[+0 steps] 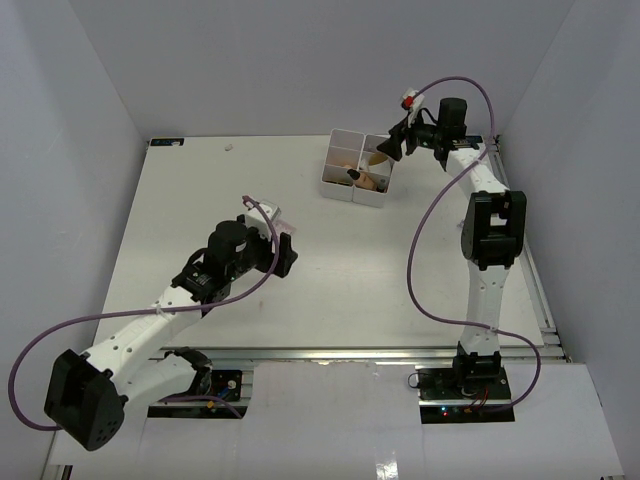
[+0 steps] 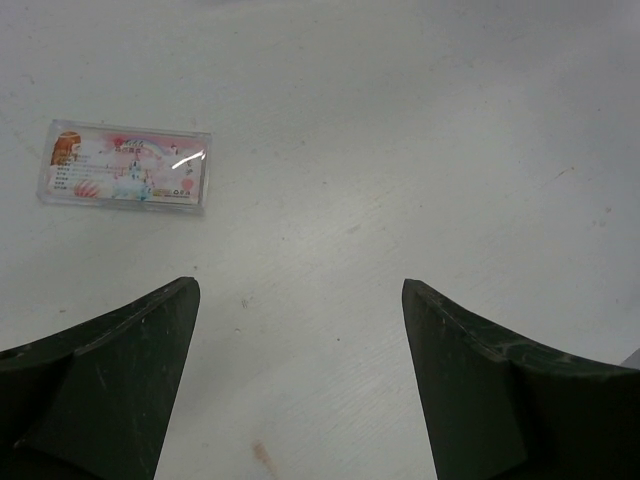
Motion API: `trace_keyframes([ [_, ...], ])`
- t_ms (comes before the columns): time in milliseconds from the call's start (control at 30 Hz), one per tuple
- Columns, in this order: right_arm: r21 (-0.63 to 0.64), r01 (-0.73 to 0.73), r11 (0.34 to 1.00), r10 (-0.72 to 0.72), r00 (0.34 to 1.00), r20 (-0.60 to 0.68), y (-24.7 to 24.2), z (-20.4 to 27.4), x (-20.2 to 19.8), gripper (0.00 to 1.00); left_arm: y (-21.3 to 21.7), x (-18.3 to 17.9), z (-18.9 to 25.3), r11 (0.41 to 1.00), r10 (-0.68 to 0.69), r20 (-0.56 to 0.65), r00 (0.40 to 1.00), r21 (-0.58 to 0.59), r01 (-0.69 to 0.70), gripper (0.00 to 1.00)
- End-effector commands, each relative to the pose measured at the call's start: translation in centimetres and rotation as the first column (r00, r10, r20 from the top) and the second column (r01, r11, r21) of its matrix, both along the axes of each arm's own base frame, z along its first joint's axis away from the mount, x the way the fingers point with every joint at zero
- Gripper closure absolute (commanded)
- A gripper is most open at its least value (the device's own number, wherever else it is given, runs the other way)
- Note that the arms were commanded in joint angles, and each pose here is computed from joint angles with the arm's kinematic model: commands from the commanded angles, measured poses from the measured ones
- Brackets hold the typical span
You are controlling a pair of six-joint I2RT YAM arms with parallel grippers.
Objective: Organize the makeup
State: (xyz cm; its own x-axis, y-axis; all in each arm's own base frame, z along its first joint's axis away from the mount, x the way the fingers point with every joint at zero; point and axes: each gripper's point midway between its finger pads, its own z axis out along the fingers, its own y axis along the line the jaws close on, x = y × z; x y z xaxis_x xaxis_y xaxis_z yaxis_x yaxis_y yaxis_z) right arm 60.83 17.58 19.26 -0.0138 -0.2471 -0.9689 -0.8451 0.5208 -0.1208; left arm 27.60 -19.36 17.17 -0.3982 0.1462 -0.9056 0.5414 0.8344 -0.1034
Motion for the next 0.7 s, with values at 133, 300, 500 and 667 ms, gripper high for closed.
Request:
trace_keyframes([
  [133,0.080,-0.060,0.995,0.066,0.995,-0.076,-2.7,8.5,-15.3,0.23,0.0,1.8,-0.7,0.956,0.083,-0.245,0.966,-0.254,-0.146,0.07],
  [300,0.090,-0.126,0.988,0.142,0.972,-0.189,-2.3,5.4,-27.4,0.16,1.4,3.6,-1.5,0.869,0.237,-0.446,0.863,-0.299,-0.394,0.07],
  [500,0.097,-0.110,0.989,0.133,0.949,-0.285,-2.4,1.4,-32.3,0.11,3.9,6.3,-2.9,0.714,0.509,-0.610,0.608,-0.096,-0.694,0.06],
  [667,0.091,-0.047,0.995,0.075,0.941,-0.331,-3.1,0.8,-32.8,0.10,5.4,8.3,-5.4,0.588,0.681,-0.639,0.357,0.187,-0.787,0.03],
])
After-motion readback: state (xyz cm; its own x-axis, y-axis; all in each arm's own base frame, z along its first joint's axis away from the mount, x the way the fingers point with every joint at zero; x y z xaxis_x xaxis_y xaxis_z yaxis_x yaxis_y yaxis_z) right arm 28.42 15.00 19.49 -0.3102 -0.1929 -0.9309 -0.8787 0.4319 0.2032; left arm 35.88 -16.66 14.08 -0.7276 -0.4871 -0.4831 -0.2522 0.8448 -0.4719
